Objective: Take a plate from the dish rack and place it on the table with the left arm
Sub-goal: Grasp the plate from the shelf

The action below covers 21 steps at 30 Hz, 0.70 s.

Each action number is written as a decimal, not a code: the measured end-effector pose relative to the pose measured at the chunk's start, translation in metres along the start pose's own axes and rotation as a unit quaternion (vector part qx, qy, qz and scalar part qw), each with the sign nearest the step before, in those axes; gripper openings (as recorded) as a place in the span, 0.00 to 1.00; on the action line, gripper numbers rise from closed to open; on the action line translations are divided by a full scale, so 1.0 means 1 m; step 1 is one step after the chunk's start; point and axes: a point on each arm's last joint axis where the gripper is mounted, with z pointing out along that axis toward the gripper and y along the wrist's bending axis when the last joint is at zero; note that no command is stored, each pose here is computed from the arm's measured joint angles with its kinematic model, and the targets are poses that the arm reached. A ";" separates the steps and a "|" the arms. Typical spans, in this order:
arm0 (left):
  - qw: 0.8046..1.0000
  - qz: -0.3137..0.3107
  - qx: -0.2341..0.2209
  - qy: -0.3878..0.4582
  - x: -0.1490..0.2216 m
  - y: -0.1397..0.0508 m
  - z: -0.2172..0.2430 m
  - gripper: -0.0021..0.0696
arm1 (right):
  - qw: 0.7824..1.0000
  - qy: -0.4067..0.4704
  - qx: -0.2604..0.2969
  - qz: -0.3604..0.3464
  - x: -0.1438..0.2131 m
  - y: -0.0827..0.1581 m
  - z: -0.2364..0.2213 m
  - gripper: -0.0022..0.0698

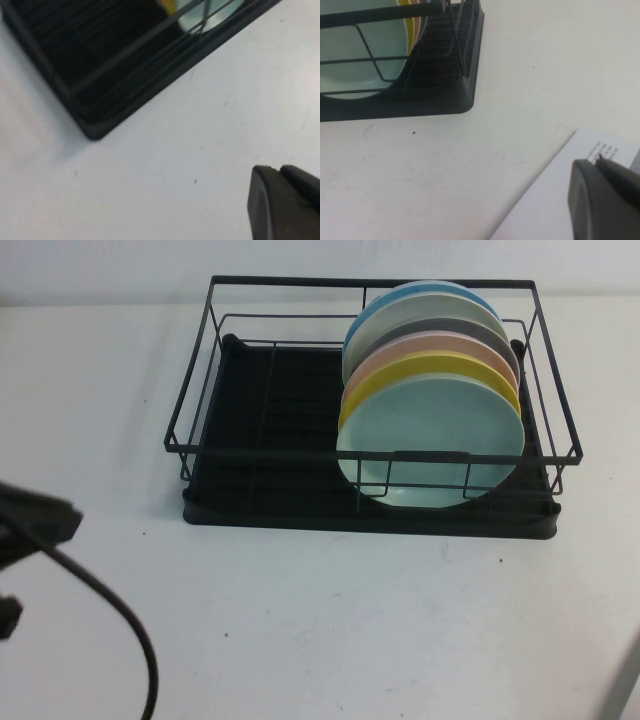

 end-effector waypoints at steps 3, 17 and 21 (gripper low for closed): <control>0.997 0.064 0.035 -0.019 -0.025 0.015 0.014 0.02 | 1.000 0.000 0.000 0.000 0.000 0.000 0.000 0.00; 0.990 0.115 0.038 -0.079 -0.117 0.057 0.133 0.16 | 1.000 0.000 0.000 0.000 0.000 0.000 0.000 0.00; 0.986 0.143 0.064 -0.064 -0.126 0.054 0.178 0.38 | 1.000 0.000 0.000 0.000 0.000 0.000 0.000 0.00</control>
